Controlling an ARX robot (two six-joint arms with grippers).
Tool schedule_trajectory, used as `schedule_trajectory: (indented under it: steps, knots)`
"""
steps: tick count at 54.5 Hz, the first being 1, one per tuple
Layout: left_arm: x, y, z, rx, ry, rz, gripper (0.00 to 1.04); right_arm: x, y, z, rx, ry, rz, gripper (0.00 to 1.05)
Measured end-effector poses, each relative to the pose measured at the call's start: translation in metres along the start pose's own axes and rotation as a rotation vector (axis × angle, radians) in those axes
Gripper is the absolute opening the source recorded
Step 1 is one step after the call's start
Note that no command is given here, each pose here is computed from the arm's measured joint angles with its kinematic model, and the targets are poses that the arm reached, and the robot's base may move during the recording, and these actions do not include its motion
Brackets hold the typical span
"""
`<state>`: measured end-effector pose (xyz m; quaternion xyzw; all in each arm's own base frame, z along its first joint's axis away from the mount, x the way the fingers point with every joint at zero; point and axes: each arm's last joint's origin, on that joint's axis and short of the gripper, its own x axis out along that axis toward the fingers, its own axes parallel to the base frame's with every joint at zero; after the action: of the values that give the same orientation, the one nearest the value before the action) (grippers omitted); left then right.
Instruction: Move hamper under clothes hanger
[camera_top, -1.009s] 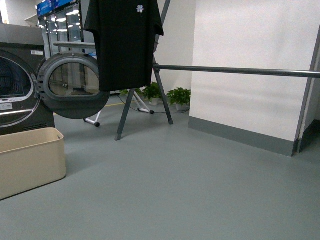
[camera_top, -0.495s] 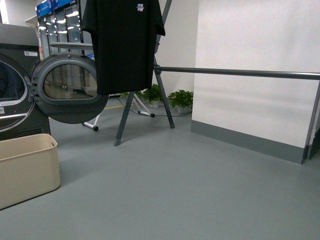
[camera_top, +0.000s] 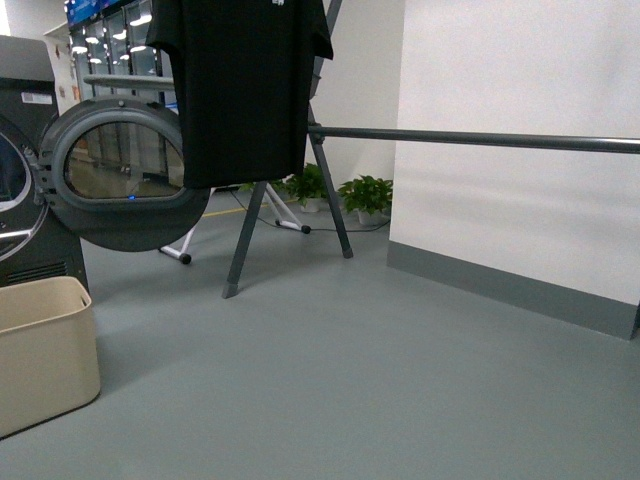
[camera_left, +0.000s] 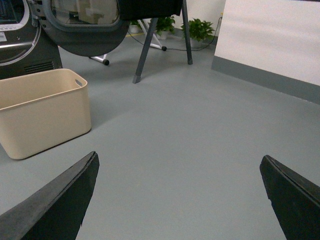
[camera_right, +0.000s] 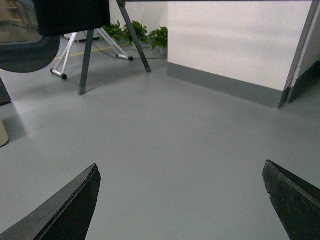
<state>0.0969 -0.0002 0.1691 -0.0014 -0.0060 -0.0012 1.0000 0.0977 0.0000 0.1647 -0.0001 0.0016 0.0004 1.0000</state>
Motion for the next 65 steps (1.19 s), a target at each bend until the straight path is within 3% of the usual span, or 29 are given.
schedule_trajectory:
  steps: [65]
  knots:
    - [-0.0001, 0.0000, 0.0000, 0.000, -0.001, 0.000, 0.98, -0.0001, 0.0000, 0.0002, 0.000, -0.002, -0.001, 0.97]
